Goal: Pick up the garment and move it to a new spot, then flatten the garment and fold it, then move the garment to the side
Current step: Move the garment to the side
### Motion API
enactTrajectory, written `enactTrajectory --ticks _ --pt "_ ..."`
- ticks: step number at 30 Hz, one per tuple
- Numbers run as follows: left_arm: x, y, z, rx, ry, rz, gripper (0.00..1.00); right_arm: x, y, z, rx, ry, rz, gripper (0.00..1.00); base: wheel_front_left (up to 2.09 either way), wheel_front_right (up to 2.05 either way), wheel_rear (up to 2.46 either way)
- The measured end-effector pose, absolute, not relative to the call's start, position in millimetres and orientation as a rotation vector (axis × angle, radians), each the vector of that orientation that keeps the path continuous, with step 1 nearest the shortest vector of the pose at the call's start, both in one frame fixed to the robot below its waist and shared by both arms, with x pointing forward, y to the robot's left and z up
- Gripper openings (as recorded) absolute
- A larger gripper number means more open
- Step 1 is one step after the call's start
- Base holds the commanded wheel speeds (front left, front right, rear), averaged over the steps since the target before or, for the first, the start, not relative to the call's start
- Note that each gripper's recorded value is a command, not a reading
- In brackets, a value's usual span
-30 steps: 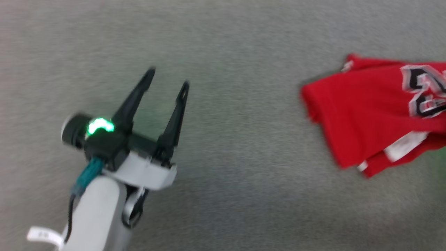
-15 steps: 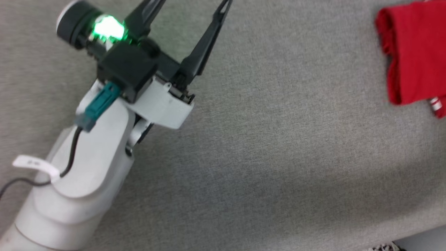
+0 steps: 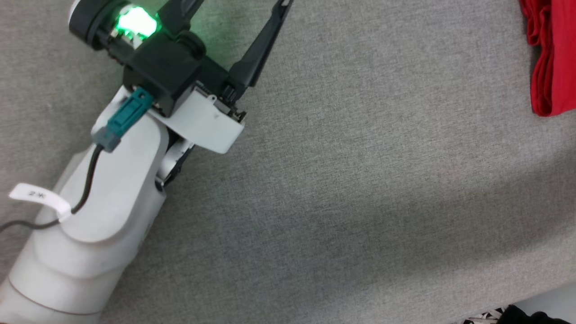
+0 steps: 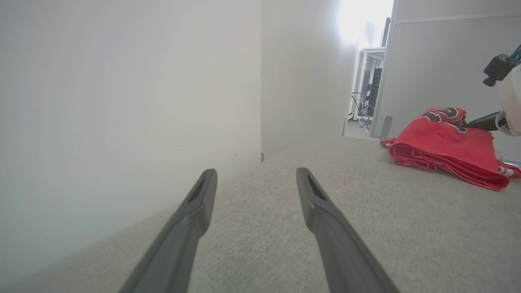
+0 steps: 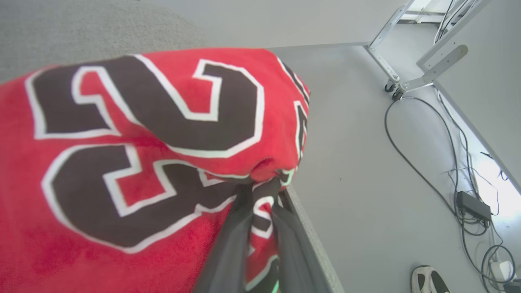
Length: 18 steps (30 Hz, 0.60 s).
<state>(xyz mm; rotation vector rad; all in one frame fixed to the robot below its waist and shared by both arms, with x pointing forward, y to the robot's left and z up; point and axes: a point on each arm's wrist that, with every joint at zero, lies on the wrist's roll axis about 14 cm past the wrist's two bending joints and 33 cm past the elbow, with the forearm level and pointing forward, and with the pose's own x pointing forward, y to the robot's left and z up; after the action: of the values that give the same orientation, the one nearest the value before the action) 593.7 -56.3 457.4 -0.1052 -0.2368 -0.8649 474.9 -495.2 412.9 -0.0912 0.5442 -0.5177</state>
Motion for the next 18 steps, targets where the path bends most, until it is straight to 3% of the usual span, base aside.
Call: enactTrajectory --ticks 1,2,3,11,18 --pt "593.3 -54.4 457.5 -0.103 -0.234 -0.86 1.0 473.9 -495.8 413.6 -0.105 0.542 -0.517 0.38 0.0 0.0 0.0" --pt "592.7 -52.4 457.8 -0.102 -0.231 -0.855 1.0 473.2 -496.5 414.7 -0.117 0.538 -0.516 0.75 0.0 0.0 0.0" --pt "592.2 -50.5 458.8 -0.102 -0.229 -0.848 1.0 472.6 -497.7 416.8 -0.13 0.533 -0.516 1.0 0.0 0.0 0.0" --pt "570.4 -31.6 461.2 -0.133 -0.168 -0.778 1.0 475.1 -489.8 441.9 -0.221 0.469 -0.45 1.0 0.0 0.0 0.0" --pt "534.4 4.7 457.9 -0.163 -0.078 -0.642 1.0 475.1 -442.0 444.1 -0.224 0.422 -0.298 1.0 0.0 0.0 0.0"
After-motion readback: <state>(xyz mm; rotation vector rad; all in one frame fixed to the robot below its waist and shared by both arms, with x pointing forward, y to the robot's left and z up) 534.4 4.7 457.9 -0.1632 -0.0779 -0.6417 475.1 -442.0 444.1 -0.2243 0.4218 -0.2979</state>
